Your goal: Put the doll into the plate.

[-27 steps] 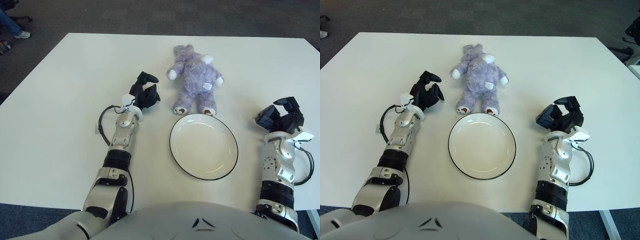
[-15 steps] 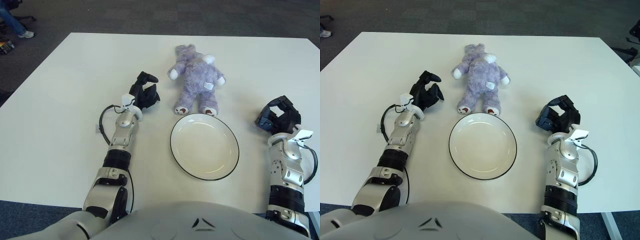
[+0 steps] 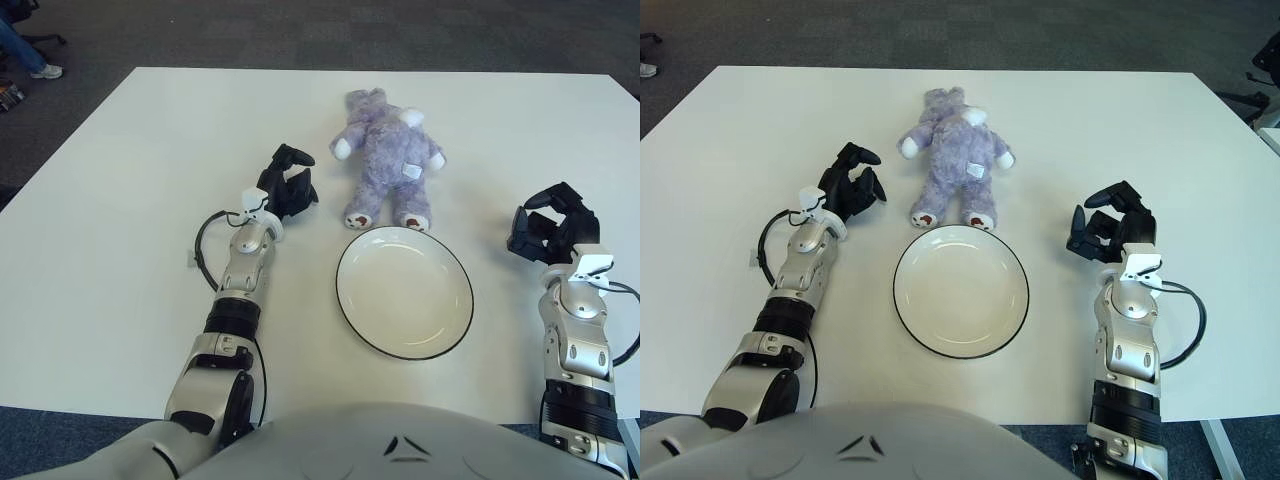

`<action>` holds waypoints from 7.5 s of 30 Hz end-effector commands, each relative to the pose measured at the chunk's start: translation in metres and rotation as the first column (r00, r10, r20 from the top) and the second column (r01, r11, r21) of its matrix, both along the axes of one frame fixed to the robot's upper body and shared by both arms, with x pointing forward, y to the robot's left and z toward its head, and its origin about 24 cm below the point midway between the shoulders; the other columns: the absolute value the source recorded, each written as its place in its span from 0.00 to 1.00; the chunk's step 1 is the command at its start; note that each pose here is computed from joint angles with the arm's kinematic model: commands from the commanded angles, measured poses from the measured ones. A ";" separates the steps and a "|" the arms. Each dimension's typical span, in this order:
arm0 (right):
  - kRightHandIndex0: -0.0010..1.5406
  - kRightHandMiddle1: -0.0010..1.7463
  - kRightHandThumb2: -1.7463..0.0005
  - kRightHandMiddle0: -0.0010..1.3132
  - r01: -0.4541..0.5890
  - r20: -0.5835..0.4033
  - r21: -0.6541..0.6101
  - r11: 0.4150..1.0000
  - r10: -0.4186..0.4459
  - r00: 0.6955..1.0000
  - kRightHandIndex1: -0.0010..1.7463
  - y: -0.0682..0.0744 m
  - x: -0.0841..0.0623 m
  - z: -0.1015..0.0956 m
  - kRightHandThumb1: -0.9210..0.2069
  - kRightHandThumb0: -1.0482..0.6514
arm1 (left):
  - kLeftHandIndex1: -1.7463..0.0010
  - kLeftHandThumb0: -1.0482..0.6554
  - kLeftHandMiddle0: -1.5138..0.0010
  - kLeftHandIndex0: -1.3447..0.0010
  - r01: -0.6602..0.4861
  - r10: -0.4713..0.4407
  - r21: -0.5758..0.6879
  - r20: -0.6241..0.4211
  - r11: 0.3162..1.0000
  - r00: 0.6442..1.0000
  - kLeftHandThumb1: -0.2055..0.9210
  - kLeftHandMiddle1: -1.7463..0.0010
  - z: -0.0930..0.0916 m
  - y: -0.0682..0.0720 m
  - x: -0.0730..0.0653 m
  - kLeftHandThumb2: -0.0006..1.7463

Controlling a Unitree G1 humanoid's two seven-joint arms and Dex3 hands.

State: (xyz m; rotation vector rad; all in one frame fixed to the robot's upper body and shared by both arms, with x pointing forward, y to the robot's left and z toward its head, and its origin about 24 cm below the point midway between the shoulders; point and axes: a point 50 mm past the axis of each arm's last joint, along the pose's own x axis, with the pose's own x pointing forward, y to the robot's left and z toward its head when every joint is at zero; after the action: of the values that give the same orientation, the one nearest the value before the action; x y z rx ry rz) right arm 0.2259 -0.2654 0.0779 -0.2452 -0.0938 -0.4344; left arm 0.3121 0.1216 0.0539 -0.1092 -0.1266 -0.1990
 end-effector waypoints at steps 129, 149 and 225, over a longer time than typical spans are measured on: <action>0.02 0.00 0.62 0.00 -0.205 -0.020 -0.907 0.367 0.450 0.893 0.01 0.063 0.083 0.069 0.30 0.13 | 0.00 0.40 0.49 0.78 0.018 -0.020 0.029 0.044 0.999 0.999 0.84 0.03 -0.006 -0.009 -0.007 0.44; 0.00 0.00 0.58 0.00 -0.231 0.010 -0.893 0.387 0.530 0.848 0.00 0.085 0.092 0.063 0.38 0.18 | 0.00 0.40 0.48 0.79 0.027 -0.027 0.002 0.094 1.000 0.995 0.86 0.03 0.005 -0.008 -0.014 0.42; 0.01 0.20 0.49 0.00 -0.602 -0.217 -0.688 0.405 0.677 0.703 0.40 0.131 0.066 0.078 0.52 0.29 | 0.00 0.40 0.45 0.78 0.025 -0.022 -0.007 0.251 1.000 0.968 0.85 0.01 0.030 -0.015 -0.030 0.43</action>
State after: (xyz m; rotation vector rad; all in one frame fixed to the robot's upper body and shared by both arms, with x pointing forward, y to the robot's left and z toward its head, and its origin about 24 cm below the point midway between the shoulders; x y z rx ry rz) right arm 0.2886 -0.1340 0.1556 -0.9192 -0.4534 0.4732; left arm 0.2845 0.1052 0.0854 -0.1050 -0.3710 -0.2440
